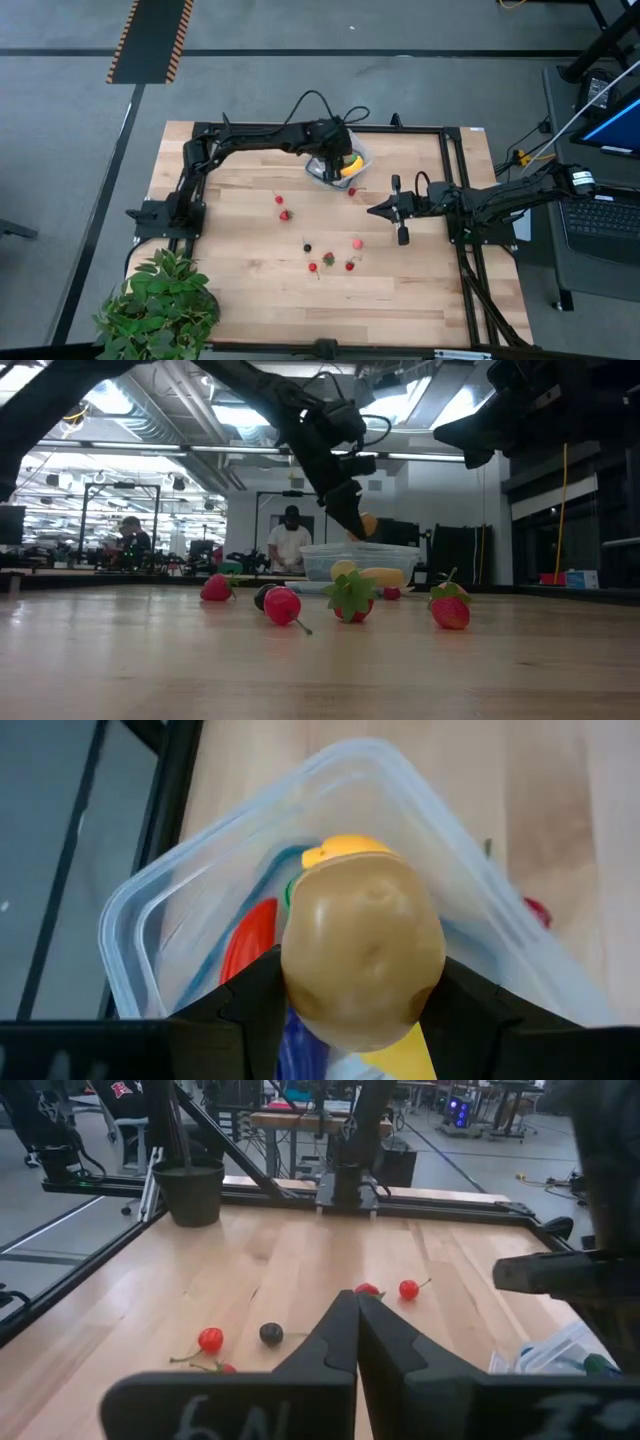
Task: Pick and placing Produce into tupperware
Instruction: Put the brown potato into the transparent container
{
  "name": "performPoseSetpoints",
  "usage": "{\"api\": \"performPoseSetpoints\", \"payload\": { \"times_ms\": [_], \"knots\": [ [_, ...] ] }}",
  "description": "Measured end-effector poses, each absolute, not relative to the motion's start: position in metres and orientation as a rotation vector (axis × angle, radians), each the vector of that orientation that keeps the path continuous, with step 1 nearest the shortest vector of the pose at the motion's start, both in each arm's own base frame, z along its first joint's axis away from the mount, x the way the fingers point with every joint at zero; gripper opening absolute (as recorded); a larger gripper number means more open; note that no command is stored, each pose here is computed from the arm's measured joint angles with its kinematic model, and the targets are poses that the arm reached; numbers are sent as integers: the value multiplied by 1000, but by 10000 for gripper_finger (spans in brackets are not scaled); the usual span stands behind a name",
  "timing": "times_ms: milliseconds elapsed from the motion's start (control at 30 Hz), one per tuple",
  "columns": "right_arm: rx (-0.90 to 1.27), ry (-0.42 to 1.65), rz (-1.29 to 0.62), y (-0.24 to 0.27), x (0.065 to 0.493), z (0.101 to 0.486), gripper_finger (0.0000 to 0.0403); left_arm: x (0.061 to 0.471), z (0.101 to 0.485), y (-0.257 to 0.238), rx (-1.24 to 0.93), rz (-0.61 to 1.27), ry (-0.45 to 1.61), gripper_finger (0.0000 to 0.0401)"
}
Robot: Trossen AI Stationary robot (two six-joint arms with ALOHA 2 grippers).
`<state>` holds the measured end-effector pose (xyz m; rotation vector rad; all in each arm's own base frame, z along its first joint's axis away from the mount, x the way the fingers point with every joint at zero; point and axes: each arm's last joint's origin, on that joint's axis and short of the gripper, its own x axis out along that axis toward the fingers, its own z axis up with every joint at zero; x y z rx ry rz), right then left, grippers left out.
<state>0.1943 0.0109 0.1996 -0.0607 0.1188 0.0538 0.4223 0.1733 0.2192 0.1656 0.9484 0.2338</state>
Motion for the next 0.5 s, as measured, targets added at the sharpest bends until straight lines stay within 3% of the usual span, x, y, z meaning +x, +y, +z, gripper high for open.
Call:
{"api": "performPoseSetpoints", "payload": {
  "times_ms": [500],
  "knots": [
    [-60,115,53,11,194,200,4,416,223,204,94,172,937,180]
  ]
}}
